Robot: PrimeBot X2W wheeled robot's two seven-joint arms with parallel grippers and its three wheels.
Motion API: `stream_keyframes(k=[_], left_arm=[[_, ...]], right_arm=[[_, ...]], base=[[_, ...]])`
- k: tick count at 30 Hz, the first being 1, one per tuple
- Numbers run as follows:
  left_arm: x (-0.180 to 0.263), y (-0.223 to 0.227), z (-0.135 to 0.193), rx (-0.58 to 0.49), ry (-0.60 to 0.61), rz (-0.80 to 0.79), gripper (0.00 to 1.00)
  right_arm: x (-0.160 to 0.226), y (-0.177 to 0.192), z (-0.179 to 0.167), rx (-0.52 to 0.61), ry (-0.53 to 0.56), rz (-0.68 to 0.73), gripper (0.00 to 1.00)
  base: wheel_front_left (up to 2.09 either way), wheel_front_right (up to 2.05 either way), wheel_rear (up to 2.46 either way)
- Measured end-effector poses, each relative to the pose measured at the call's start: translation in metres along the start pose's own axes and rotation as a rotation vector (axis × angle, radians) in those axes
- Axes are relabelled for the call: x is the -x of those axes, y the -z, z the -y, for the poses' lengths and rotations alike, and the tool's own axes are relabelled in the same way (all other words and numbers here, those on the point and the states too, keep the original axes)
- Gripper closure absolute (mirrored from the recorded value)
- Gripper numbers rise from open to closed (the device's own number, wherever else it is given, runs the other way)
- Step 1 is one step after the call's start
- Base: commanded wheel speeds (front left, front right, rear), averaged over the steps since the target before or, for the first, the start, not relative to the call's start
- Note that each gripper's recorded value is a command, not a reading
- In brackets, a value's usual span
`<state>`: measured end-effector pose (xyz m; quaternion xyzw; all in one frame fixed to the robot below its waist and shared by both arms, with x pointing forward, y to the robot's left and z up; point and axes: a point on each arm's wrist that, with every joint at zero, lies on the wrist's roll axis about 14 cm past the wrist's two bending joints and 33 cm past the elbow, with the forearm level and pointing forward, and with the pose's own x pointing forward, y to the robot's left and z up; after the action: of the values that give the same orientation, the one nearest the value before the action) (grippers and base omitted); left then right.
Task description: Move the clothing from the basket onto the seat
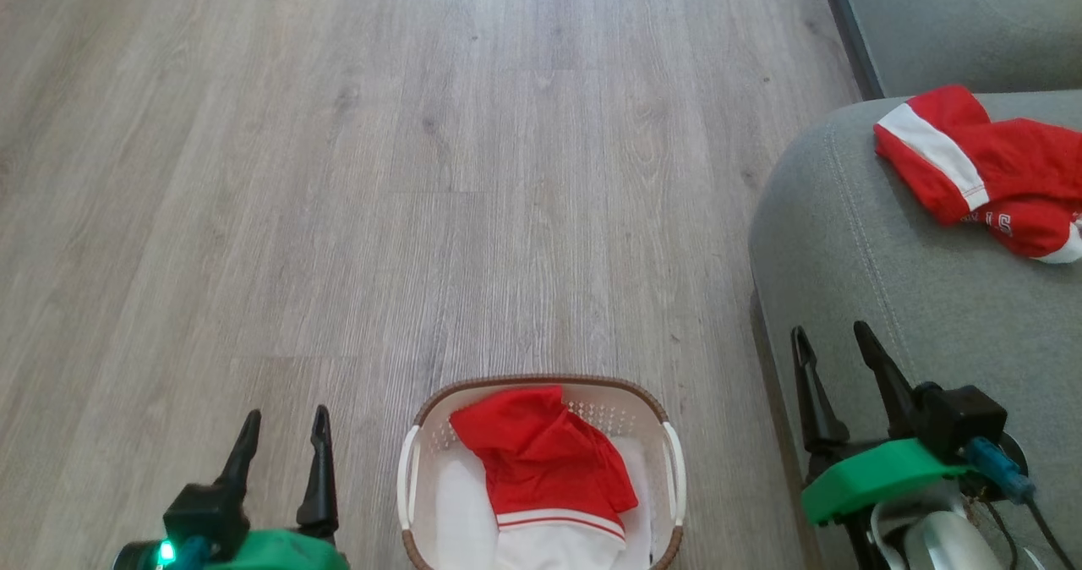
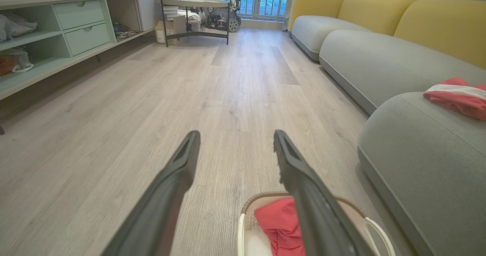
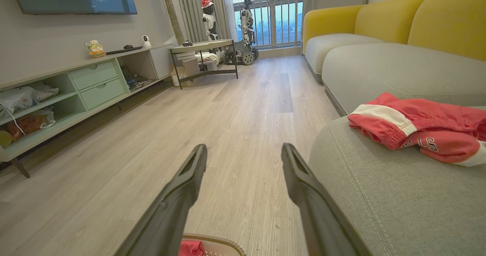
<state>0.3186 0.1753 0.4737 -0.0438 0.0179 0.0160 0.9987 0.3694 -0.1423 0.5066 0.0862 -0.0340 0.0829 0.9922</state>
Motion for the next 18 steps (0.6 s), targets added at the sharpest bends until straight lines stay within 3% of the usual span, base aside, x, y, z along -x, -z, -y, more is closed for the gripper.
stream_keyframes(k=[10,18], left_arm=[[-0.002,0.004,0.001,0.002,0.004,-0.011,0.0],[-0.012,0.028,0.032,-0.028,0.123,-0.091,0.0]], right_arm=[[-0.001,0.005,0.002,-0.003,0.006,-0.014,0.0],[-0.005,0.013,0.021,0.005,0.058,-0.037,0.0]], base=[[0.0,0.0,0.0],[0.0,0.0,0.0]])
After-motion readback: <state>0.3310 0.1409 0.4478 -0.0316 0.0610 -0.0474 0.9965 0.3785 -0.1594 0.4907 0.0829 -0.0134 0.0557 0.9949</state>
